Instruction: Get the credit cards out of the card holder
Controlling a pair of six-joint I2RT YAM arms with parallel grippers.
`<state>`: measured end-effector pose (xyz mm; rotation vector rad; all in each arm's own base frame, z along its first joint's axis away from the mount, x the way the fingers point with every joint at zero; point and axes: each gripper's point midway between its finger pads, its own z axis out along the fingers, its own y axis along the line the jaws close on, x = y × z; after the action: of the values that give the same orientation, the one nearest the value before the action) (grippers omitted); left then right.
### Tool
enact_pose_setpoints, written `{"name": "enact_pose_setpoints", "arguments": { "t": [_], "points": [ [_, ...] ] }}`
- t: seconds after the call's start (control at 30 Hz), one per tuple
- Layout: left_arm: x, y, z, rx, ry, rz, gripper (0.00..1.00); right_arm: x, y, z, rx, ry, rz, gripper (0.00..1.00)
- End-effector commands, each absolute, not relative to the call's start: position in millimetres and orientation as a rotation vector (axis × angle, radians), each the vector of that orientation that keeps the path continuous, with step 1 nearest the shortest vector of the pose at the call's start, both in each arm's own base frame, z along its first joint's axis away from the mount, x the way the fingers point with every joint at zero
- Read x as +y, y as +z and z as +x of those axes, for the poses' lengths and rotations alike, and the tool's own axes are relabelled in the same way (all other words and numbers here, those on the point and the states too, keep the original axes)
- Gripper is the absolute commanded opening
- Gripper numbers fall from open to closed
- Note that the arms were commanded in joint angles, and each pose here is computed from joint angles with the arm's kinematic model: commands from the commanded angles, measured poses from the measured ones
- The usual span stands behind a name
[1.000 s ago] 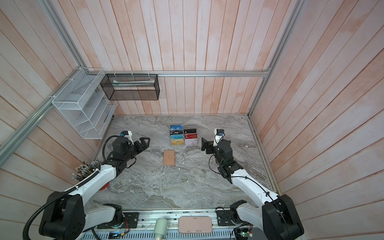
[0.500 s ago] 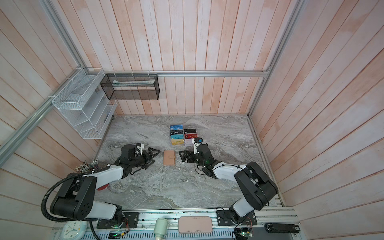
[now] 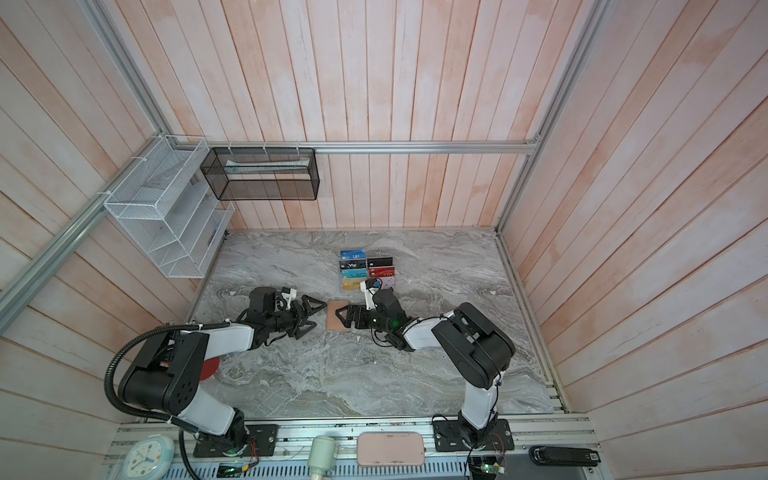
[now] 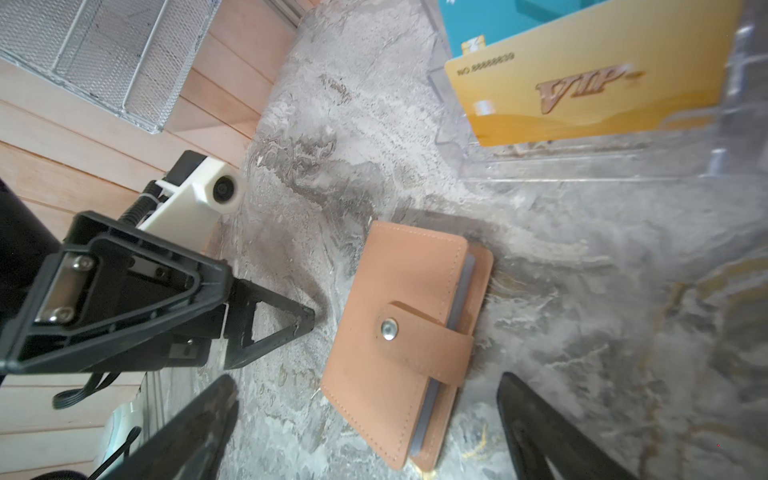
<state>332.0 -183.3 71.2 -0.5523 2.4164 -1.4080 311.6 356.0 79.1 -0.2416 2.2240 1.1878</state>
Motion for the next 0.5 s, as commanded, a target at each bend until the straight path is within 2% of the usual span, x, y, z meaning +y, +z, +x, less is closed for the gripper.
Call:
{"name": "enact_pose_setpoints", "arguments": {
  "t": [0.0,0.47],
  "points": [
    [-190,79,339,2.397,-1.446,-0.510,1.00,368,89,310,2.176,1.263,-0.262,0.98],
    [-191,72,351,2.422,-1.431,-0.532,1.00,377,71,301,2.200,1.291,-0.311,0.98]
  ]
}}
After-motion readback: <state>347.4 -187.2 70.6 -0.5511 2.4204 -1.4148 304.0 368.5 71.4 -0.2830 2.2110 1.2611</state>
